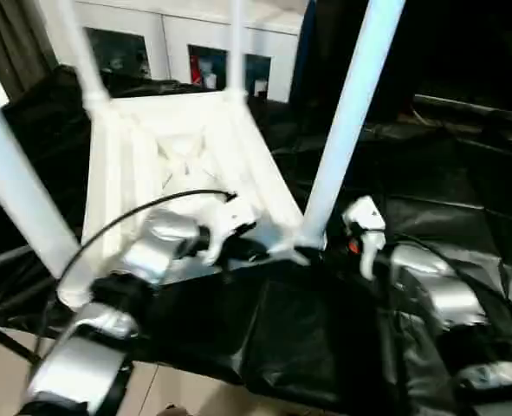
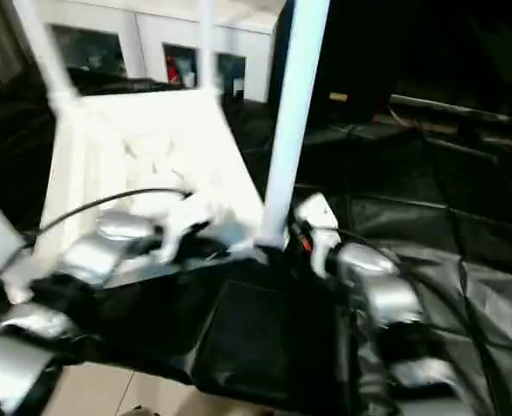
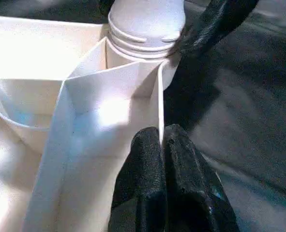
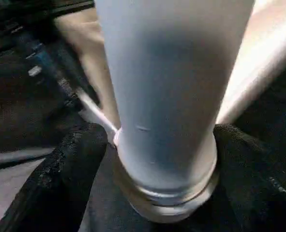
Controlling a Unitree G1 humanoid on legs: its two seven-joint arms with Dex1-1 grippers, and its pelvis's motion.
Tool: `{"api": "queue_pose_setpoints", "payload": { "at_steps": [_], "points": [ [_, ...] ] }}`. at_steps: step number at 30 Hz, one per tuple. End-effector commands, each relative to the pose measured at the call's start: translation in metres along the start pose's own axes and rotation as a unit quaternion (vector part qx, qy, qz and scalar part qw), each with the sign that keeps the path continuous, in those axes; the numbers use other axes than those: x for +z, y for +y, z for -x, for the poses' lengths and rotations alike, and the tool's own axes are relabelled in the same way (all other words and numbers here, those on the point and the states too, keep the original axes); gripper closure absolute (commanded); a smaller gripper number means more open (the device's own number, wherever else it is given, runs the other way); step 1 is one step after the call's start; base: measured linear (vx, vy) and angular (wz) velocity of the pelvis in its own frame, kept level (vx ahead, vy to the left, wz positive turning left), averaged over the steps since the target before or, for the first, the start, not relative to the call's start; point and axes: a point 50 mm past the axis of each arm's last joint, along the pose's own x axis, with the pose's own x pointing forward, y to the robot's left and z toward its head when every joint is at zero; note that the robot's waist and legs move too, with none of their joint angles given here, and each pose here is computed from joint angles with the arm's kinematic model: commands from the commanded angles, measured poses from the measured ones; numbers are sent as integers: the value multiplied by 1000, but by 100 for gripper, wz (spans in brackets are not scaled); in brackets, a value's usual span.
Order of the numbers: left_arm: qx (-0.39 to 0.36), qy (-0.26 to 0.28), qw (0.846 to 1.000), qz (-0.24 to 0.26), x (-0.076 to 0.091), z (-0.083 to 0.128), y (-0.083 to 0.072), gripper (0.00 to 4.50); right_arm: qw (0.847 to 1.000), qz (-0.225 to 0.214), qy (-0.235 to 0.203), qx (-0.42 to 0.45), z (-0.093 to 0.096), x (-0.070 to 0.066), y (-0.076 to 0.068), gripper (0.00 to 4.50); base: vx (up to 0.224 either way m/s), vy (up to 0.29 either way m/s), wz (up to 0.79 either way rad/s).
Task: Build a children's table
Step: Rotate leg to tighten
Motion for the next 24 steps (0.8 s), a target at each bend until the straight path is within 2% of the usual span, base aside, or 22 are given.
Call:
{"api": "queue_pose_setpoints", "payload": {
  "at_steps": [1, 8, 12, 16, 17, 20, 24],
  "points": [
    [-36, -24, 999, -8, 9, -6, -6, 450, 999, 0, 2, 49, -4, 0, 10, 76, 0, 0, 0],
    [-57, -26, 998, -2, 6, 2, -10, 450, 998, -2, 7, 63, -1, 1, 9, 90, 0, 0, 0],
    [-58, -27, 998, -2, 6, 3, -12, 450, 998, -3, 4, 69, -4, 2, 12, 128, 0, 0, 0],
    [-53, -27, 998, -4, 5, 2, -12, 450, 997, -6, 6, 74, -6, 0, 15, 146, 0, 0, 0],
    [-52, -27, 998, -4, 5, 1, -12, 450, 997, -6, 6, 74, -6, 0, 15, 168, 0, 0, 0],
    [-37, -28, 999, -7, 6, 0, -10, 450, 998, -11, 5, 68, -7, -3, 16, 176, 0, 0, 0],
    [29, -44, 999, -7, 11, -12, -3, 450, 999, -27, 4, -29, -15, -15, 9, 183, 0, 0, 0]
  ]
}}
